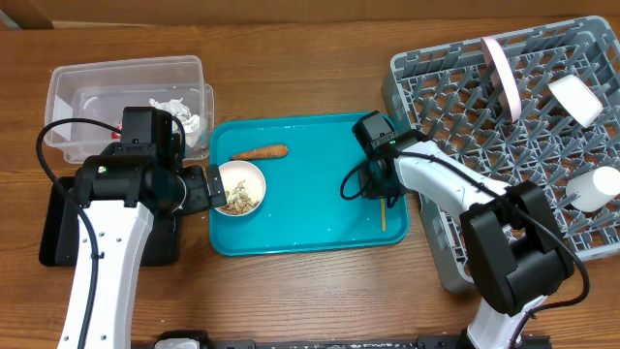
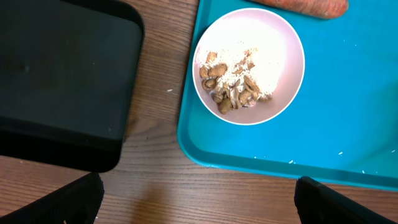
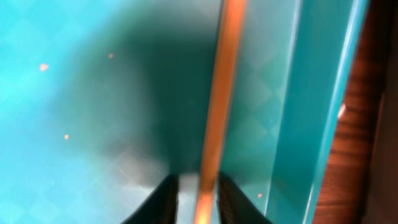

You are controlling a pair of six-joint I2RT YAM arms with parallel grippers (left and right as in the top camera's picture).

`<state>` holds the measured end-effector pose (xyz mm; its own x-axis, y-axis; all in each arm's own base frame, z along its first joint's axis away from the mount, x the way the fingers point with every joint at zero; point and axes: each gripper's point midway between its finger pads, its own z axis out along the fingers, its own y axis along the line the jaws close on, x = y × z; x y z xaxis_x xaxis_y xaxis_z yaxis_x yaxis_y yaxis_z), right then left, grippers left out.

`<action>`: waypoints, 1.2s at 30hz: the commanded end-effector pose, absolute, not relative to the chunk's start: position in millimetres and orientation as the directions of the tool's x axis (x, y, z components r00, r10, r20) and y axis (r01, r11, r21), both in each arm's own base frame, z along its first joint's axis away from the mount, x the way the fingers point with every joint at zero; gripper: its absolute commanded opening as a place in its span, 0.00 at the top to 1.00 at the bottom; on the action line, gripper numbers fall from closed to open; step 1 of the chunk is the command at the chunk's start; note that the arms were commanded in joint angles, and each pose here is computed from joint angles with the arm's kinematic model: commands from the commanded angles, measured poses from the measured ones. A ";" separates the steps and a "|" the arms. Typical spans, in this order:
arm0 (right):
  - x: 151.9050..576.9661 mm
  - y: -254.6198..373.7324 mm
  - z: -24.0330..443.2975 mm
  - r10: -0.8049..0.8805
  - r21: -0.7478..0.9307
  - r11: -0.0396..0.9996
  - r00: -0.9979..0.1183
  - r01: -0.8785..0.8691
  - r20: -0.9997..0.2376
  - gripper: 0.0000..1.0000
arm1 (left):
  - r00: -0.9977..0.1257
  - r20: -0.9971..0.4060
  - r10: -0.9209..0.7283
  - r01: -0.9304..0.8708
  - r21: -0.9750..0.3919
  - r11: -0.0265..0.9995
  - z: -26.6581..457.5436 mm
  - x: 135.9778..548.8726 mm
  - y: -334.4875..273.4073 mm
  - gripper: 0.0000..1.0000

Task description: Sort waste into correct bins and load items into the dishwasher

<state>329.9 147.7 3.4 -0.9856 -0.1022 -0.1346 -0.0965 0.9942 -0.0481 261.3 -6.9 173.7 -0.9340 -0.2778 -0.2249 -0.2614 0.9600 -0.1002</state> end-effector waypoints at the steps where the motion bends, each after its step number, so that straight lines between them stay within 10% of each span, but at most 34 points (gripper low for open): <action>1: 321.7 141.1 -12.7 -0.098 -0.074 0.993 -0.992 -0.092 -0.082 0.88 | -0.931 -0.226 -0.287 -0.268 -0.114 0.957 174.5 260.0 -7.9 0.00; 11: 319.7 149.6 -3.2 -0.091 -0.022 0.996 -0.993 -0.089 -0.077 0.96 | -0.931 -0.226 -0.287 -0.268 -0.113 0.957 174.5 260.0 -7.8 0.00; 25: 346.0 118.8 150.2 -0.241 -0.069 0.970 -0.893 -0.232 -0.381 0.96 | -0.929 -0.234 -0.287 -0.267 -0.116 0.957 174.8 261.9 -7.9 0.00; 36: 340.2 42.6 137.3 -0.378 -0.099 0.926 -0.888 -0.365 -0.262 0.96 | -0.926 -0.244 -0.287 -0.266 -0.115 0.957 175.4 264.3 -7.3 0.00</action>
<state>344.9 42.5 140.9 -0.9282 -0.2376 -0.2863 -0.2151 0.9706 -0.1080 264.4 -7.0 174.5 -0.9310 -0.2778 -0.2370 -0.2601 0.9600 -0.1037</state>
